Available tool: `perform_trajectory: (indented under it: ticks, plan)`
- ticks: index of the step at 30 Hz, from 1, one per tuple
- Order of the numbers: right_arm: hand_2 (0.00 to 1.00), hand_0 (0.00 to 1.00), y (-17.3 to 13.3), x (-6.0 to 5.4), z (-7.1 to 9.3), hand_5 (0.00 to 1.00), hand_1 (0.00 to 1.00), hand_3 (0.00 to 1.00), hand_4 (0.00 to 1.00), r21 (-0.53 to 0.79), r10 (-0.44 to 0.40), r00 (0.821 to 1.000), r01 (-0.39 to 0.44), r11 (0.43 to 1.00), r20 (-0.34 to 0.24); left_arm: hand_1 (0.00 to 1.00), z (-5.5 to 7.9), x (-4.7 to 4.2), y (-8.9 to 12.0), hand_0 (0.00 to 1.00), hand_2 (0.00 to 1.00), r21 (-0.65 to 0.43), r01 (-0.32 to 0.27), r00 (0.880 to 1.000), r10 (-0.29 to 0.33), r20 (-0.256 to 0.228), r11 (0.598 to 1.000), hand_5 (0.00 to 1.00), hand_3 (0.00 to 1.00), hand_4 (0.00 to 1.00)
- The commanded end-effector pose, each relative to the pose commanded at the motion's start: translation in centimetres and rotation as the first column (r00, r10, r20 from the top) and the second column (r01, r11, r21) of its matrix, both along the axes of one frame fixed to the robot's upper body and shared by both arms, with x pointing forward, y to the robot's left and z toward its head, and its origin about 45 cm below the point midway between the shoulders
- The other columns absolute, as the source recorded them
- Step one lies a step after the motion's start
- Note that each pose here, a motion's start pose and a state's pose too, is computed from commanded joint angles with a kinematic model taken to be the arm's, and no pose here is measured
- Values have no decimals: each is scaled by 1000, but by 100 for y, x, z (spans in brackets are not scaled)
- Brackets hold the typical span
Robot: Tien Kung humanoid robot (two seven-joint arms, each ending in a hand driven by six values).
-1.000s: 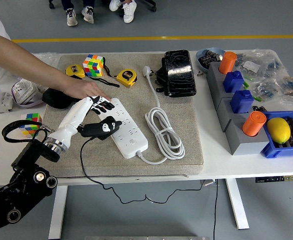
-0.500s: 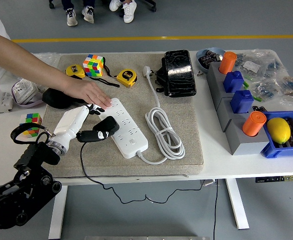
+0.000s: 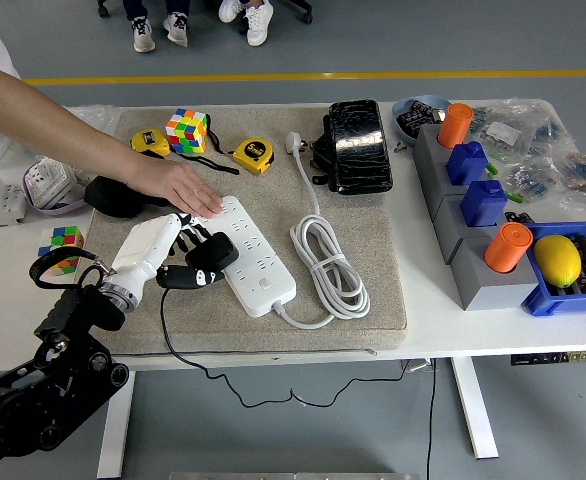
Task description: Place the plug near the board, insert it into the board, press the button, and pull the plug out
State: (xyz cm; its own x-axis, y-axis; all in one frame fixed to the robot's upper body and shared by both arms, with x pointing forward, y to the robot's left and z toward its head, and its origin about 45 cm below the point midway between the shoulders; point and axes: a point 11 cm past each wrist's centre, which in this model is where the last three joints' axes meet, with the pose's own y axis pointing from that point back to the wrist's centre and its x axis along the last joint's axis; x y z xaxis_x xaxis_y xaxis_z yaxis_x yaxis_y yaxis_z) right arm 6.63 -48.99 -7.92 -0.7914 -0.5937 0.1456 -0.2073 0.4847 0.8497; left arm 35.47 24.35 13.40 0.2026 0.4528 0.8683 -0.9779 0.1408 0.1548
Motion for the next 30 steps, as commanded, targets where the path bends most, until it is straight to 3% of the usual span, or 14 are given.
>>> perform_trajectory:
  ticks: [13,19,23,30]
  plan:
    - [528,478,2,-1,-1,348,577,507,845,-1,2,1000,-2,1000,0,376,37,-19,20,270,451,-79,12,999,-8,52,997,2,536,805]
    - [528,478,6,2,-2,347,577,507,845,0,0,1000,0,1000,1,373,155,-32,92,268,448,-140,29,993,-12,120,990,2,535,798]
    - [528,478,8,0,-4,347,577,507,845,1,0,1000,0,1000,0,373,186,-34,231,268,448,-148,5,989,17,147,989,2,535,798]
    - [529,478,13,1,-6,347,577,507,844,3,1,1000,-1,1000,0,397,59,-35,475,284,450,-92,-63,992,72,105,994,2,537,813]
